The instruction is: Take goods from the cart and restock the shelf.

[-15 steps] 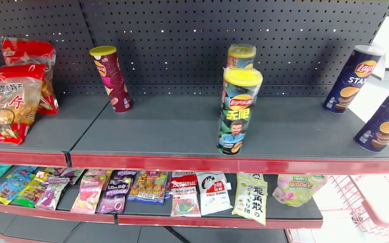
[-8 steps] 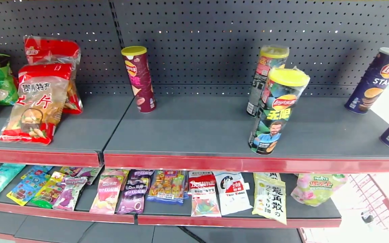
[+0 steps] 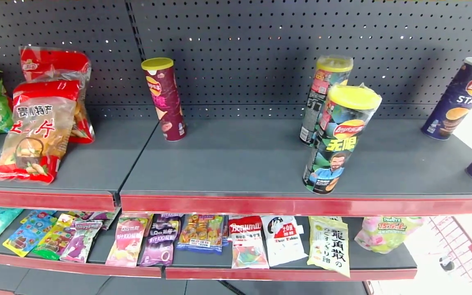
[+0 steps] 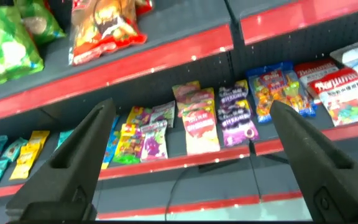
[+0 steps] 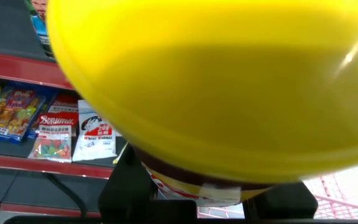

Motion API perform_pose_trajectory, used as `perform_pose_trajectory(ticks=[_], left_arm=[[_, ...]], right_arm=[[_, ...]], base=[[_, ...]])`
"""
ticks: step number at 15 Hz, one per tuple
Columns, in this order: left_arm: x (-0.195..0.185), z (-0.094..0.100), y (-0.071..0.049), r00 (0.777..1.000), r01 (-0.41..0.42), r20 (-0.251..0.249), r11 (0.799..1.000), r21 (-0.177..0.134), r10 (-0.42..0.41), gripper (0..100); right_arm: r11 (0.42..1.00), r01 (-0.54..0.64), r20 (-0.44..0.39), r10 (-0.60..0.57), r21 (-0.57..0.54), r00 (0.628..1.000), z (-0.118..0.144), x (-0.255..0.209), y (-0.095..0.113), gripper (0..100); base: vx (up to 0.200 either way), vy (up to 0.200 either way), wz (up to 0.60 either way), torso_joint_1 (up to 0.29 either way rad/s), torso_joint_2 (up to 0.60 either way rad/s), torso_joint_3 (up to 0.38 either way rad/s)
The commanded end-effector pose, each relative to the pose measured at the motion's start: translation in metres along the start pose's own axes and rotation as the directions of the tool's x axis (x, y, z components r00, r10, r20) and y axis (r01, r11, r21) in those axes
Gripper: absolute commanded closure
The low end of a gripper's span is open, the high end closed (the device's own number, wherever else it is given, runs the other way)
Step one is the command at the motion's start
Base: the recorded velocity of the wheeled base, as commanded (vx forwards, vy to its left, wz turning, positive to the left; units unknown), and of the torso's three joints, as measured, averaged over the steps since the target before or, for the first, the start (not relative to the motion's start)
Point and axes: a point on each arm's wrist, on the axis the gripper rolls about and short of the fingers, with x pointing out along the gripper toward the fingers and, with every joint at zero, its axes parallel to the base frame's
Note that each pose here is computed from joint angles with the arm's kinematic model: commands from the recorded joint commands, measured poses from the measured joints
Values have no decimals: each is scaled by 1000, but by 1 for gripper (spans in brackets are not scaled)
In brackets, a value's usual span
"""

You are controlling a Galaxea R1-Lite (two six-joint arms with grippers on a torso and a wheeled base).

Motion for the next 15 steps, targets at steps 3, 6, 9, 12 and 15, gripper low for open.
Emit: perform_pose_trajectory(ticks=[3, 6, 9, 12, 15], left_arm=[[1, -1, 0, 1000, 4, -3, 1000, 2, -4, 0], [1, -2, -1, 1000, 5, -7, 1000, 3, -5, 0], [1, -2, -1, 1000, 5, -7, 1000, 3, -5, 0], [1, -2, -1, 1000, 4, -9, 1000, 3, -4, 0], [1, -2, -1, 1000, 6, -9, 1000, 3, -6, 0]], right_arm=[[1000, -1, -5, 1, -1, 1000, -1, 1, 0, 100], [1000, -4, -12, 4, -2, 1000, -2, 2, 1, 100], [1000, -6, -13, 6, -2, 1000, -3, 2, 1, 100], [1000, -6, -13, 6, -2, 1000, -3, 2, 1, 100], [1000, -6, -13, 6, -2, 1000, -3, 2, 1, 100]], base=[[0, 0, 0, 0, 0, 0], [0, 0, 0, 0, 0, 0], [0, 0, 0, 0, 0, 0], [67, 0, 0, -2, 1, 1], [133, 0, 0, -6, 0, 3]])
